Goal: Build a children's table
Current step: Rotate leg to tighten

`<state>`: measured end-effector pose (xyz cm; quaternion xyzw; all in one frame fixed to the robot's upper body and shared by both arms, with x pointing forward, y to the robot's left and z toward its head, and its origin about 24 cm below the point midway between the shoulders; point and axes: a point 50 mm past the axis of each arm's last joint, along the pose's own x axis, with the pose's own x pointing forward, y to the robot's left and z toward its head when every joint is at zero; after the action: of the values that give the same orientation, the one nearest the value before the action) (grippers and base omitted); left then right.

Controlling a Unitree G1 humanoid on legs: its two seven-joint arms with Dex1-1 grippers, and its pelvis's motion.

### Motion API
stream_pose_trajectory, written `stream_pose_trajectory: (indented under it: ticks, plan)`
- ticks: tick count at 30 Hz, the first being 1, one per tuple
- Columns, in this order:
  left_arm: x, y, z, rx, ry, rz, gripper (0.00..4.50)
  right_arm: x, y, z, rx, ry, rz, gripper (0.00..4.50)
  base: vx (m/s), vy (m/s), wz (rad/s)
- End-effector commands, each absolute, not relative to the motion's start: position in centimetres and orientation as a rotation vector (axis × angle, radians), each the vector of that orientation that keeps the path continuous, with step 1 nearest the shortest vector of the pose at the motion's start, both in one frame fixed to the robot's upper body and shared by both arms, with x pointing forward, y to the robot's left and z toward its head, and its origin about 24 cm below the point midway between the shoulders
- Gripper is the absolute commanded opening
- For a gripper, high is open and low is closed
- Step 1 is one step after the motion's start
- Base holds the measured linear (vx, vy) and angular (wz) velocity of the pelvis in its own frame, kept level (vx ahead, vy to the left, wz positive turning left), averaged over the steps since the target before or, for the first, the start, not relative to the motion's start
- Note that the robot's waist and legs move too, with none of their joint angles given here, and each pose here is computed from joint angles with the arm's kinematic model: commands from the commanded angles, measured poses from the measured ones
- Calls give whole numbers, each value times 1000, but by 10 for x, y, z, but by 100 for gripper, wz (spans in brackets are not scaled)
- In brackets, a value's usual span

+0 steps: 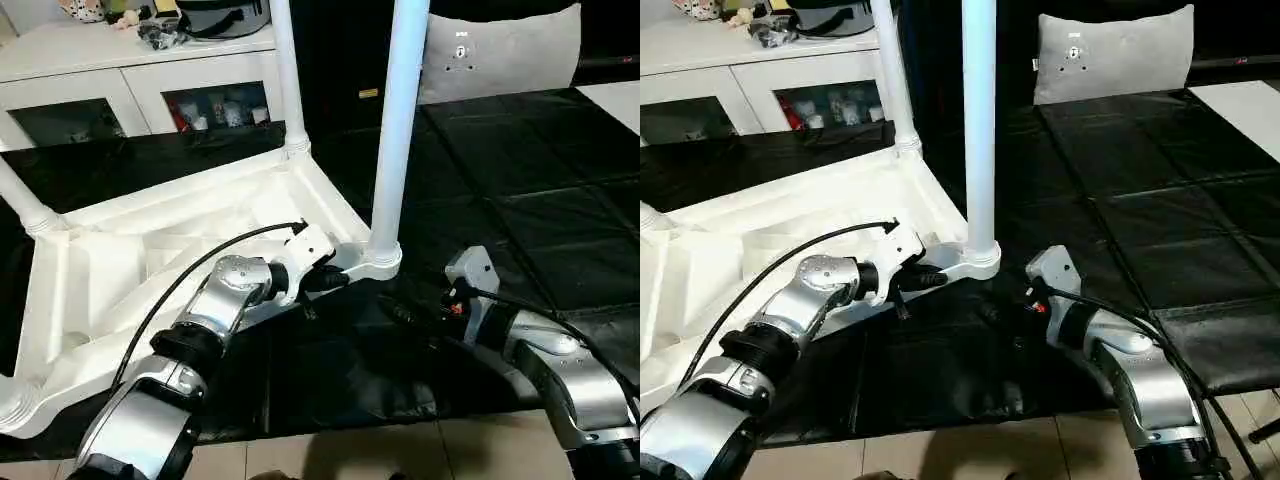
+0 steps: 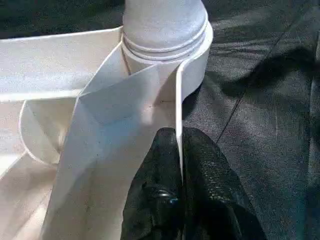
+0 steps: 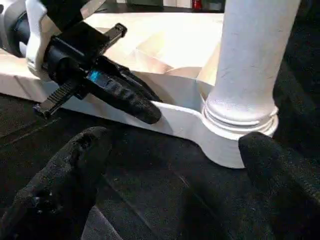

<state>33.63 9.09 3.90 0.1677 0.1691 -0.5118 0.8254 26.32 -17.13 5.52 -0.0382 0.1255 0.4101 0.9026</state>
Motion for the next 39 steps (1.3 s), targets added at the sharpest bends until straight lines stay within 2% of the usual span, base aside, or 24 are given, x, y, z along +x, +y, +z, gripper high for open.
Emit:
stream_pose_trajectory:
  ticks: [1,11,17,21,24,25,27,39]
  plan:
    - [333,100,28,401,434,-1070,8,265,-169,59,-89,238,860,450,0,0,0]
    - [327,106,27,491,458,-1182,8,273,-172,66,-117,216,868,450,0,0,0]
    - [316,114,38,527,406,-1414,8,279,-179,83,-209,188,993,450,0,0,0]
    - [312,118,41,556,404,-1482,8,280,-180,88,-200,180,1112,450,0,0,0]
    - [307,121,40,576,407,-1534,0,282,-178,86,-204,199,1184,412,0,0,0]
    - [303,121,40,583,403,-1563,0,283,-175,85,-203,209,1232,412,0,0,0]
    - [301,122,40,581,401,-1574,0,284,-173,85,-206,212,1258,385,0,0,0]
    - [294,120,39,583,401,-1609,0,291,-162,73,-194,283,1386,296,0,0,0]
